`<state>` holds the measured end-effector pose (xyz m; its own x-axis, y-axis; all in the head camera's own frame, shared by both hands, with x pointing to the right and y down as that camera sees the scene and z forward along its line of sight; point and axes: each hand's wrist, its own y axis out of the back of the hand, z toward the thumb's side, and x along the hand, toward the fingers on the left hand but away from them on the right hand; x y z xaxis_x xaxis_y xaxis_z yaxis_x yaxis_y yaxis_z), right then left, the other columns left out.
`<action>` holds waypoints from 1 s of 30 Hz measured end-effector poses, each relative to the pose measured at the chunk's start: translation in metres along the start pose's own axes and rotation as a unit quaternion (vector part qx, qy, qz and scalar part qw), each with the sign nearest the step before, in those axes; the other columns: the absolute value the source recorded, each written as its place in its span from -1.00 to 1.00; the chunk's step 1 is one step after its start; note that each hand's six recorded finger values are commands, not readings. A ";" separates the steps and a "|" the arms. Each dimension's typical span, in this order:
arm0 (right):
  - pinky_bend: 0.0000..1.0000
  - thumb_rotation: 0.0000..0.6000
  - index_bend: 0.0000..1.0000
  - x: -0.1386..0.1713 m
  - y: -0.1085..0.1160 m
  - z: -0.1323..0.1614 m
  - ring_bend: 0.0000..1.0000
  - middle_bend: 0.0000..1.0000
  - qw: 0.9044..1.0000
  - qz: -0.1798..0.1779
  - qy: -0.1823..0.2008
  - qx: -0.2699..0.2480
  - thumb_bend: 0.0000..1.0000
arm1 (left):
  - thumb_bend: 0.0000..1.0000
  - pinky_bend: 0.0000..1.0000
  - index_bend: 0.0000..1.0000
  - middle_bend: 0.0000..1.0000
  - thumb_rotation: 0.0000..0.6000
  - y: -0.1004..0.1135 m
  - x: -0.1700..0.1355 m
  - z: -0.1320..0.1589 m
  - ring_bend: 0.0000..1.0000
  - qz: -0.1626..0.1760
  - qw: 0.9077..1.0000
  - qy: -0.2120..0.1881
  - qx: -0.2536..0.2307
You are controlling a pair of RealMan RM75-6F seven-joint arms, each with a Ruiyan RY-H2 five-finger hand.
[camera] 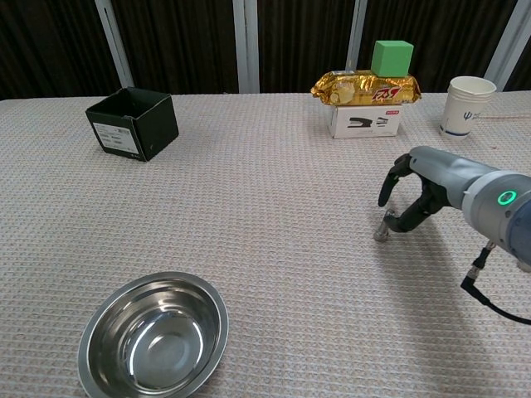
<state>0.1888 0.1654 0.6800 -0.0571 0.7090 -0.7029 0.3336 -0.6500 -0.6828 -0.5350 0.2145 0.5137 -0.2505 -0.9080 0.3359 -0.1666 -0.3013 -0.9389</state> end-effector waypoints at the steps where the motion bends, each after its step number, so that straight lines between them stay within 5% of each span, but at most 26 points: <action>1: -1.00 1.00 -0.15 0.000 0.000 0.000 -1.00 -0.98 1.000 0.000 0.000 0.001 -0.23 | -0.87 -0.89 -0.63 -0.77 1.00 0.000 0.000 0.000 -0.96 0.000 1.000 0.000 0.000; 17: -1.00 1.00 -0.35 0.024 0.030 0.002 -1.00 -0.98 0.999 -0.017 0.028 -0.008 -0.43 | -0.87 -0.89 -0.63 -0.77 1.00 0.001 -0.001 0.000 -0.96 0.003 1.000 0.001 0.000; 30: -1.00 1.00 -0.43 0.048 0.138 -0.054 -1.00 -0.98 0.990 -0.117 0.017 -0.071 -0.56 | -0.87 -0.89 -0.62 -0.77 1.00 0.003 -0.003 0.000 -0.96 0.006 1.000 -0.001 -0.004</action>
<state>0.2828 0.1242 0.5625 -0.1172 0.8462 -0.5198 0.4435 -0.4238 -0.7897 -0.5348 0.2163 0.5097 -0.2506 -0.9124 0.3237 -0.1709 -0.2874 -0.9424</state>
